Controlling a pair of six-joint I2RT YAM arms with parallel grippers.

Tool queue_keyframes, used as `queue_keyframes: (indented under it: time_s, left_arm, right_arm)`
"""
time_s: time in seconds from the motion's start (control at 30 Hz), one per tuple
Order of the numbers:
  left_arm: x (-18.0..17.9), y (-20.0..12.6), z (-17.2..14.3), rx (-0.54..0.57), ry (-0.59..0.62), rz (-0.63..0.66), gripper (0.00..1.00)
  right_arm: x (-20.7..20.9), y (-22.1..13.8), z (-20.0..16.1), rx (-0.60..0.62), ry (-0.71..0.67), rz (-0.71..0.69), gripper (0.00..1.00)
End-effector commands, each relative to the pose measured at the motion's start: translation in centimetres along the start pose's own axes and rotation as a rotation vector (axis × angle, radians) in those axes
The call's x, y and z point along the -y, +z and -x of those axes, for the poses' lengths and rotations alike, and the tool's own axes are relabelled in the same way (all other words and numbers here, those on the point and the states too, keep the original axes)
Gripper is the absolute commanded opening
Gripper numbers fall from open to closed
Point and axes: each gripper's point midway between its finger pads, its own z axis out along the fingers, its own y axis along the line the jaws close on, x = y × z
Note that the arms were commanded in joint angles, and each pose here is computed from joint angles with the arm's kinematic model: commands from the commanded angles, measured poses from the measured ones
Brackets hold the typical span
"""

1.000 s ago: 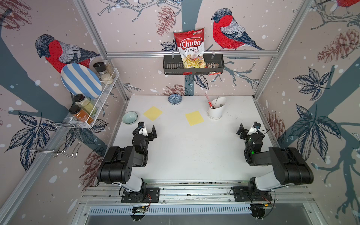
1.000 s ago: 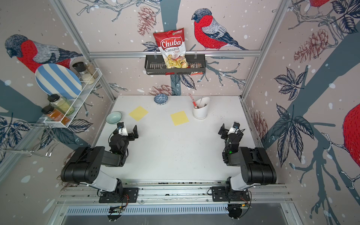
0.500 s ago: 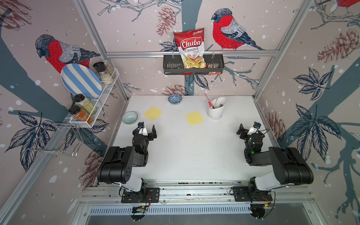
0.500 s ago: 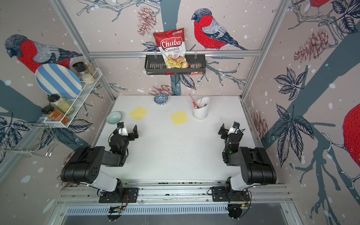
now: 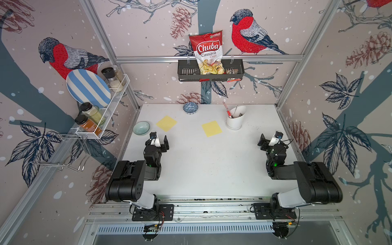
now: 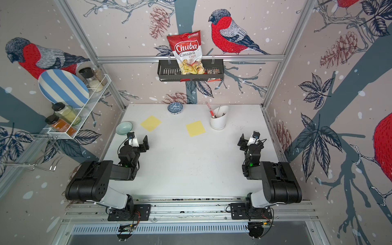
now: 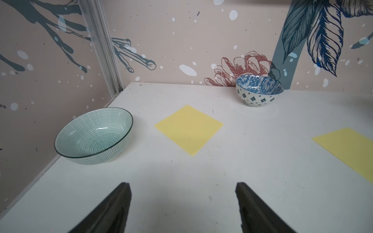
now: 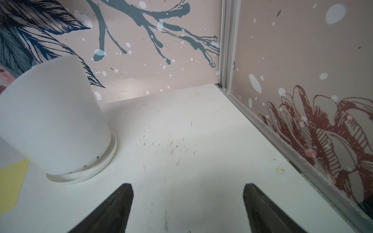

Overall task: Fold the square paper along the opposite sides
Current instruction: Move the paper at the center of the board.

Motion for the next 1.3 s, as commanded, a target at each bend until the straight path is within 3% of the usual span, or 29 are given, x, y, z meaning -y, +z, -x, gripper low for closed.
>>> queue_keyframes:
  time_s: [0.0, 0.13, 0.27, 0.4, 0.53, 0.6, 0.63, 0.77, 0.87, 1.07, 1.27]
  left_arm:
    - [-1.8, 0.2, 1.5, -0.02, -0.037, 0.107, 0.86]
    - [-1.8, -0.6, 4.4, 0.0, -0.128, 0.136, 0.89]
    - [-1.0, -1.6, 7.4, 0.057, -0.28, 0.108, 0.86]
    - [0.5, -1.1, 8.4, 0.008, -0.322, 0.062, 0.84]
    - [2.8, -0.3, 7.9, -0.081, -0.234, 0.03, 0.8]
    - [3.5, -0.4, 7.6, -0.102, -0.21, 0.012, 0.75]
    - [3.7, -0.5, 7.6, -0.104, -0.207, 0.003, 0.7]
    - [4.2, -0.9, 8.0, -0.094, -0.207, -0.021, 0.26]
    - [4.4, -0.9, 8.5, -0.091, -0.21, -0.031, 0.0]
    - [5.8, -0.5, 8.9, -0.115, -0.226, -0.069, 0.0]
    - [9.6, 0.1, 8.1, -0.16, -0.191, -0.143, 0.0]
  right_arm:
    - [-1.3, 0.5, 1.8, -0.039, -0.061, -0.011, 0.87]
    - [-8.1, 0.8, 3.8, -0.117, -0.186, 0.091, 0.87]
    - [-17.1, -0.5, 3.0, -0.237, -0.304, 0.227, 0.85]
    - [-25.2, -1.3, 0.6, -0.384, -0.246, 0.398, 0.71]
    - [-31.1, -0.1, -1.8, -0.54, -0.132, 0.554, 0.3]
    - [-32.5, 1.2, -2.9, -0.578, -0.134, 0.552, 0.06]
    - [-32.9, 2.0, -3.1, -0.585, -0.134, 0.541, 0.0]
    - [-34.2, 4.4, -4.0, -0.601, -0.117, 0.548, 0.0]
    - [-34.8, 6.3, -4.7, -0.633, -0.062, 0.557, 0.0]
    - [-35.7, 8.8, -8.2, -0.741, 0.01, 0.568, 0.0]
    - [-38.1, 8.5, -11.2, -0.808, -0.024, 0.599, 0.0]
